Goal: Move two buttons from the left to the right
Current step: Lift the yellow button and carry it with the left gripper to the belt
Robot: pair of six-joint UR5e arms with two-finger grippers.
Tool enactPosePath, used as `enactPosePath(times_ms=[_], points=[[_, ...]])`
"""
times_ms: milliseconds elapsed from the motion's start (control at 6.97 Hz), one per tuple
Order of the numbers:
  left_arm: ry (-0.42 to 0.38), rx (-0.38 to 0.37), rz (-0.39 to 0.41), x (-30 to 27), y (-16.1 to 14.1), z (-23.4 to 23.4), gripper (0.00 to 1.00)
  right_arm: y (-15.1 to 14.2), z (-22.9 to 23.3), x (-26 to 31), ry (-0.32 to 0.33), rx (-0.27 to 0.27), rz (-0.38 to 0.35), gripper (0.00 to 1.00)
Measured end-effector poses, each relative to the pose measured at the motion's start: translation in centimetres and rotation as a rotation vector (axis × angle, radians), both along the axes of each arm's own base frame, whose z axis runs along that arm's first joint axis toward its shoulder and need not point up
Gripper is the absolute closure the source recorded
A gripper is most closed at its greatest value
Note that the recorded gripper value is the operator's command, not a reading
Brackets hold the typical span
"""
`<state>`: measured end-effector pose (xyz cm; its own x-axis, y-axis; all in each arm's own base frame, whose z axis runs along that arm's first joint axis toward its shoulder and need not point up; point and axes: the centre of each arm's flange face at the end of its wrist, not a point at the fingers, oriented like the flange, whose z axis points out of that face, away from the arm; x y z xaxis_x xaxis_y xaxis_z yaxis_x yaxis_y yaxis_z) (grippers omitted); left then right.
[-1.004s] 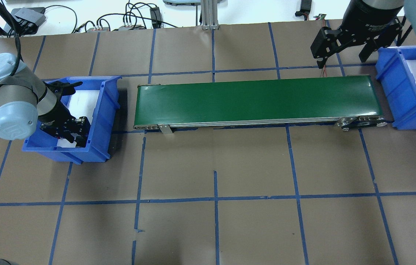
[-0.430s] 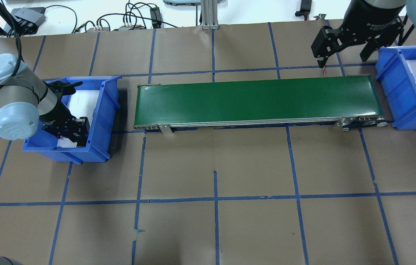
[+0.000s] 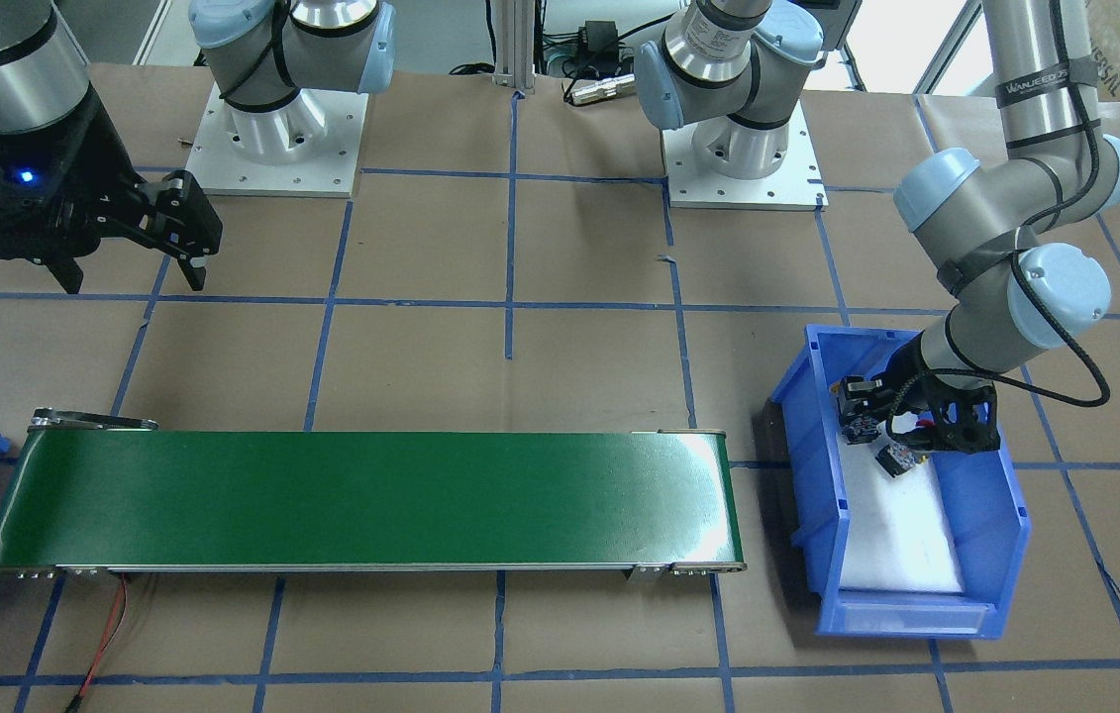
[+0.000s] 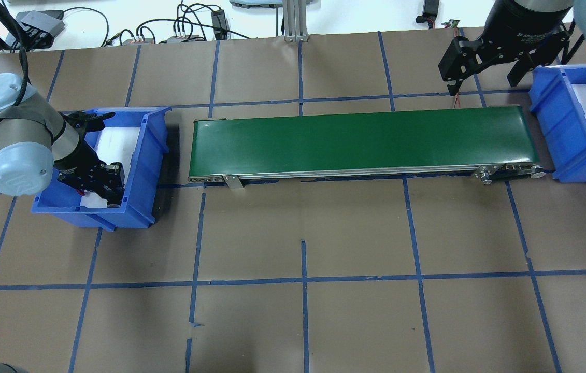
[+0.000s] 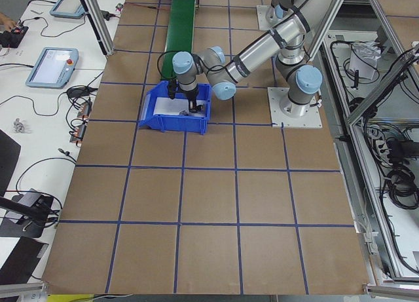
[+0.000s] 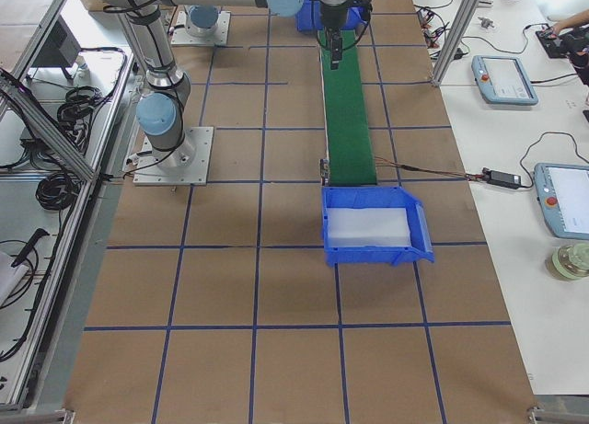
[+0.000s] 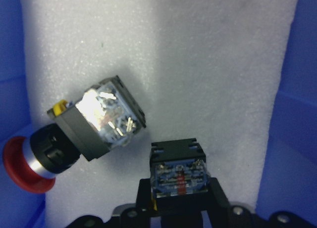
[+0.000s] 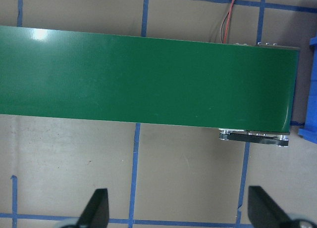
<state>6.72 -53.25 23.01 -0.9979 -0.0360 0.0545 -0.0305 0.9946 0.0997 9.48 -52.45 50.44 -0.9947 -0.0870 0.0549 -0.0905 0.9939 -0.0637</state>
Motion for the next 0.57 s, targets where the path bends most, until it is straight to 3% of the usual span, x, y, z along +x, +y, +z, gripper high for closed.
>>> enactPosePath(times_ms=[574], points=[[-0.038,-0.064,-0.001,-0.2,0.8,4.9,0.9,0.2,0.1,0.1,-0.001,-0.001,0.002,0.0]])
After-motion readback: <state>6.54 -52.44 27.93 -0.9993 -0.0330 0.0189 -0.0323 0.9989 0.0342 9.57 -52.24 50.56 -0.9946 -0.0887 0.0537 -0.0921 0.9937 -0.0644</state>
